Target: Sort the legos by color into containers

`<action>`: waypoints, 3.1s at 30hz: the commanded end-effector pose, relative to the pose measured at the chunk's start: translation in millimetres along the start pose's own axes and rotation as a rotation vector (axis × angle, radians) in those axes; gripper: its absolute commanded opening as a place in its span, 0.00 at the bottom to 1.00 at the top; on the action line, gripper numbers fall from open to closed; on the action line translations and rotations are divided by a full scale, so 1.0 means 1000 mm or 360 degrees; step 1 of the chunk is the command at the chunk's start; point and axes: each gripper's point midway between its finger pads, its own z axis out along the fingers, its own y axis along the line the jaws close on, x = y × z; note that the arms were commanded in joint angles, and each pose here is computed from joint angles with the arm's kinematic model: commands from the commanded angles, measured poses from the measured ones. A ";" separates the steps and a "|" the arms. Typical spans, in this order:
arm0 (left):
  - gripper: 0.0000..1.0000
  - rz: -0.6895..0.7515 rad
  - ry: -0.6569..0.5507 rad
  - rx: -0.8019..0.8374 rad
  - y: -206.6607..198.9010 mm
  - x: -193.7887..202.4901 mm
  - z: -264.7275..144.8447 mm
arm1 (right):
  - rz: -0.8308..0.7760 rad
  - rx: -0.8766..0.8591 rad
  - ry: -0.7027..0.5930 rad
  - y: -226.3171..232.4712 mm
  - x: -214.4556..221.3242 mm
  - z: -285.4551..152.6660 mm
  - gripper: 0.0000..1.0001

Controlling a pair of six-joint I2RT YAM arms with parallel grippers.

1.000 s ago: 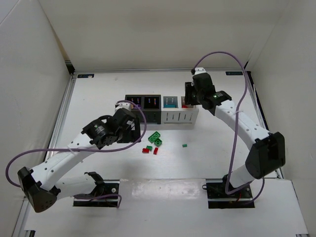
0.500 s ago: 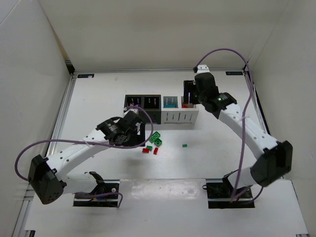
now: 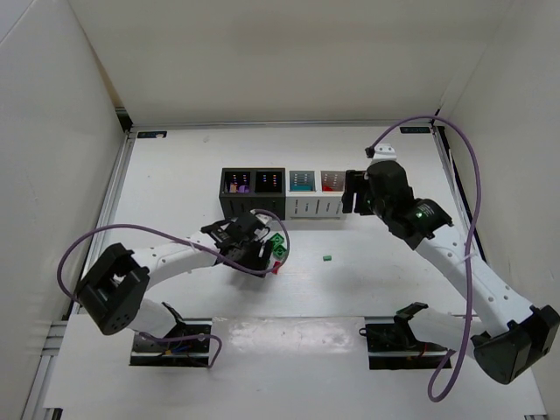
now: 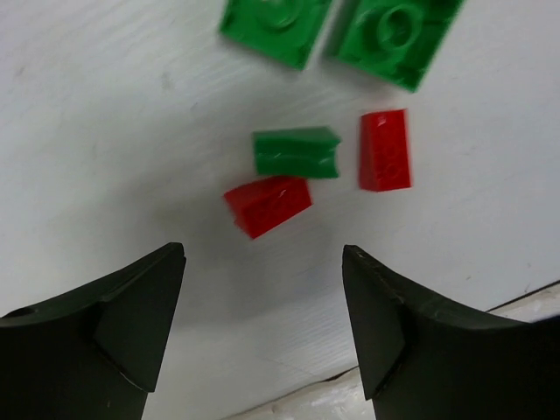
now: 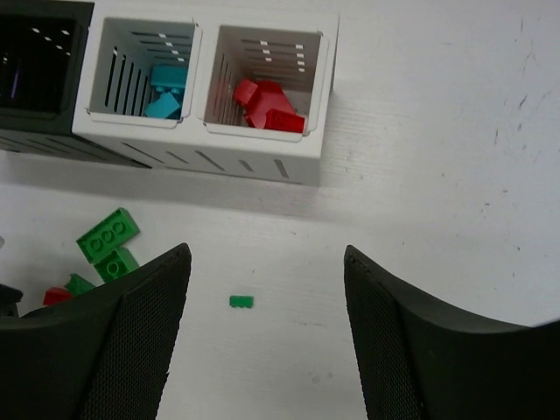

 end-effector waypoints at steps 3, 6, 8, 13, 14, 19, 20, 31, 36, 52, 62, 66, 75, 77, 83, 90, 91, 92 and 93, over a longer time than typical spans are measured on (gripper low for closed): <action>0.78 0.0277 -0.0157 0.0253 -0.024 -0.034 0.014 | 0.0078 -0.0017 0.0011 -0.003 0.004 -0.008 0.73; 0.67 0.0307 -0.0062 0.0236 -0.025 -0.035 0.030 | 0.0104 -0.0038 0.0002 -0.004 0.003 -0.012 0.73; 0.65 0.0292 -0.0065 0.0239 -0.028 -0.041 0.031 | 0.0105 -0.0053 -0.0002 -0.004 0.002 -0.012 0.73; 0.61 0.0265 -0.0019 0.0257 -0.028 -0.031 0.038 | 0.0114 -0.0055 -0.0021 -0.007 -0.002 -0.015 0.73; 0.60 0.0259 -0.0006 0.0259 -0.028 -0.027 0.035 | 0.0117 -0.0058 -0.0025 -0.007 -0.002 -0.016 0.73; 0.62 0.0155 -0.0003 0.0191 -0.020 -0.010 0.029 | 0.0107 -0.0071 -0.0017 -0.005 0.001 -0.016 0.73; 0.62 0.0142 -0.0015 0.0185 -0.018 -0.008 0.028 | 0.0106 -0.0072 -0.0012 -0.004 0.002 -0.016 0.73; 0.63 0.0017 0.0018 0.0080 -0.008 0.007 0.029 | 0.0101 -0.0074 -0.0009 -0.002 0.004 -0.016 0.73; 0.63 -0.0014 0.0005 0.0083 -0.007 0.021 0.022 | 0.0113 -0.0086 0.0005 0.001 0.008 -0.014 0.73; 0.40 -0.0005 0.0129 -0.0328 0.013 0.036 0.028 | 0.0157 -0.0089 0.0012 0.001 0.012 -0.014 0.73; 0.23 -0.0036 0.0111 -0.0370 0.013 0.033 0.015 | 0.0176 -0.0096 -0.0010 0.001 0.011 -0.014 0.73; 0.22 -0.0010 -0.0063 -0.0360 0.008 0.002 -0.022 | 0.0193 -0.0083 -0.0035 -0.005 0.008 -0.020 0.73; 0.23 0.0344 -0.0745 -0.0045 -0.050 -0.133 -0.133 | 0.0336 0.0042 -0.0165 -0.046 0.008 -0.051 0.73; 0.23 0.0410 -0.0847 0.0004 -0.071 -0.171 -0.152 | 0.0348 0.0055 -0.0164 -0.051 0.012 -0.055 0.73; 0.23 0.0592 -0.0917 0.0144 -0.125 -0.254 -0.136 | 0.0426 0.0092 -0.0233 -0.072 0.010 -0.069 0.73; 0.23 0.0676 -0.0971 0.0208 -0.161 -0.326 -0.118 | 0.0468 0.0078 -0.0206 -0.084 0.015 -0.066 0.73; 0.23 0.0680 -0.0964 0.0219 -0.163 -0.328 -0.114 | 0.0484 0.0103 -0.0221 -0.090 0.014 -0.066 0.73; 0.23 0.0682 -0.0946 0.0215 -0.168 -0.335 -0.098 | 0.0489 0.0110 -0.0215 -0.092 0.015 -0.065 0.73; 0.23 0.0680 -0.0904 0.0207 -0.166 -0.333 -0.091 | 0.0487 0.0040 -0.0201 -0.085 0.016 -0.064 0.73</action>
